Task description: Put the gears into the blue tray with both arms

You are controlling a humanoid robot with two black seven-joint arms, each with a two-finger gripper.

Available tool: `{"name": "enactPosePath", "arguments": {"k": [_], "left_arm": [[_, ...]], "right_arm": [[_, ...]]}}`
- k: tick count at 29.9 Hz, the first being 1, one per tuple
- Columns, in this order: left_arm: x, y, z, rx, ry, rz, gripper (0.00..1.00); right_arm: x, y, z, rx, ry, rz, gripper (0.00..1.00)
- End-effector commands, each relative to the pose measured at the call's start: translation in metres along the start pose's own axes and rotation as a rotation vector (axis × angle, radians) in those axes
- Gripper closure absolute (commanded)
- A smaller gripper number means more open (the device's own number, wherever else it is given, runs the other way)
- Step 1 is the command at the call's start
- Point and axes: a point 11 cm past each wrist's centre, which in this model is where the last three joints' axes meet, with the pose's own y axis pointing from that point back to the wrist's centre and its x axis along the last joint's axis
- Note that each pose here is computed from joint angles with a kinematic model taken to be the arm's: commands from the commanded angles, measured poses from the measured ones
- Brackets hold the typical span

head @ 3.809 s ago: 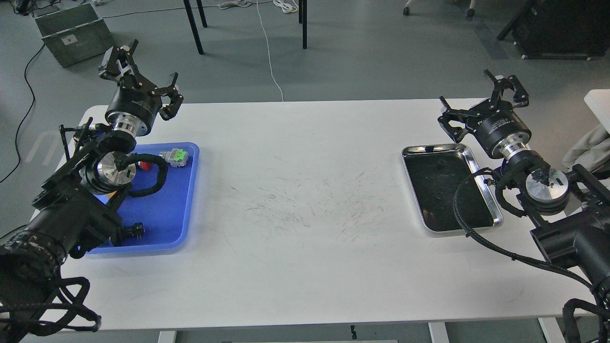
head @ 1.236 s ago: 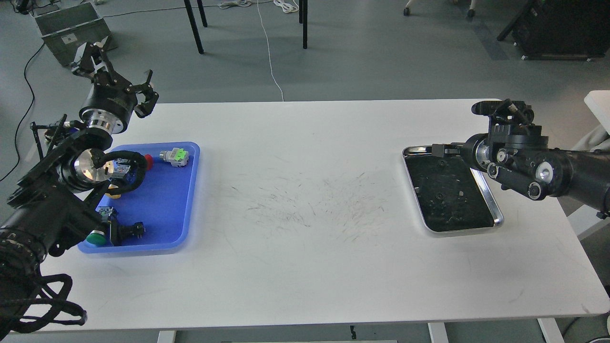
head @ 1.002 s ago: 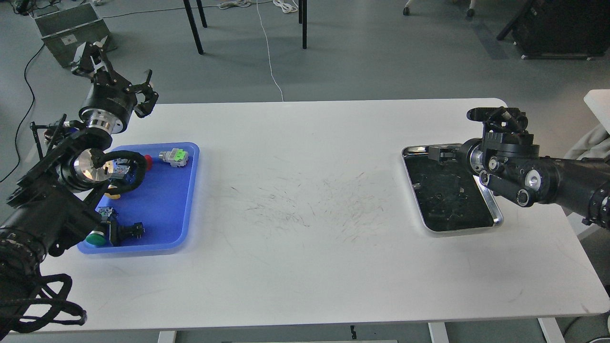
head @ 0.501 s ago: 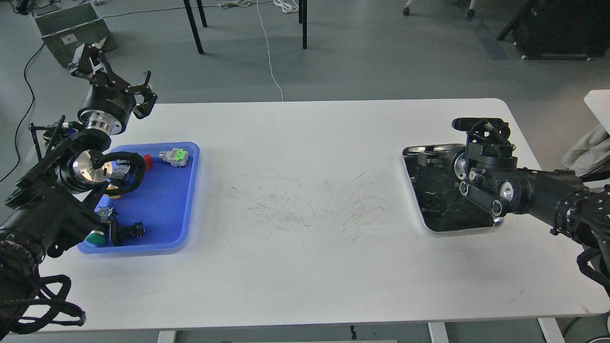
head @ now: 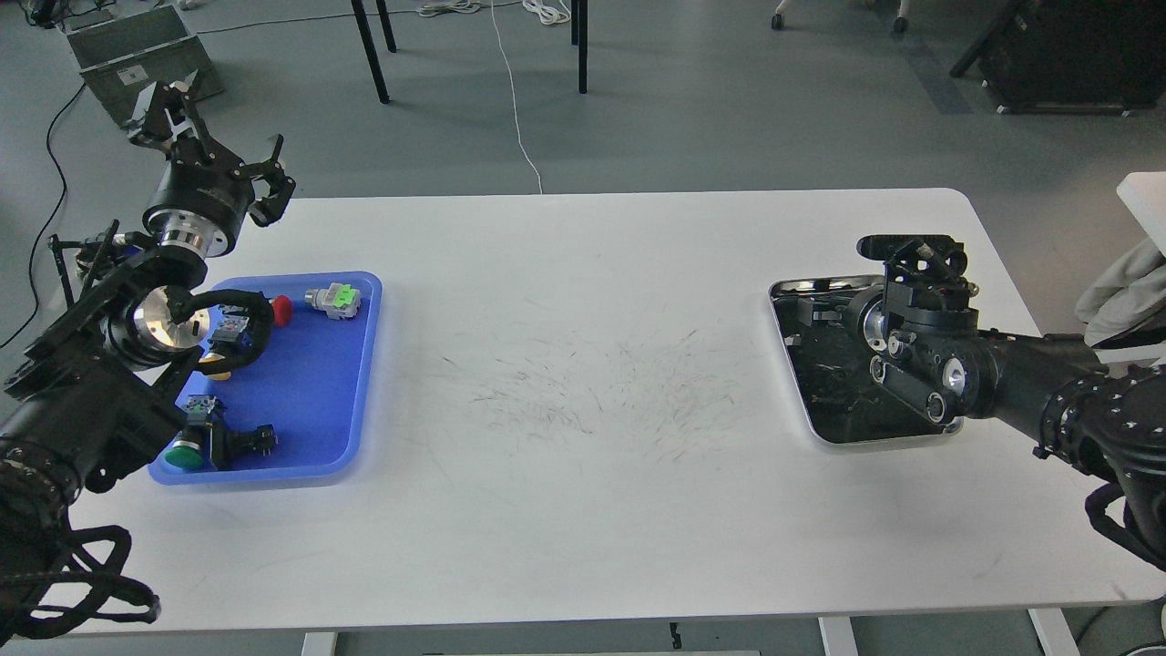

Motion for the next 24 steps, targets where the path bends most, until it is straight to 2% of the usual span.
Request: {"name": "enactPosePath", "arguments": {"k": [1, 10, 12, 24], "left_arm": [[0.0009, 0.0002, 0.0007, -0.001, -0.002, 0.001, 0.02], [0.0024, 0.0008, 0.0016, -0.001, -0.004, 0.004, 0.02], [0.0029, 0.0008, 0.0022, -0.002, -0.005, 0.004, 0.02], [0.0043, 0.0010, 0.0042, -0.004, -0.009, 0.006, 0.02]], "right_arm": [[-0.0053, -0.0026, -0.0038, -0.004, 0.003, 0.017, 0.16], [-0.0048, -0.0035, -0.0061, -0.007, 0.005, 0.023, 0.29], [-0.0055, -0.0034, -0.0061, -0.005, 0.008, 0.020, 0.36], [-0.0101, -0.0037, -0.0091, 0.029, 0.054, 0.009, 0.37]]}}
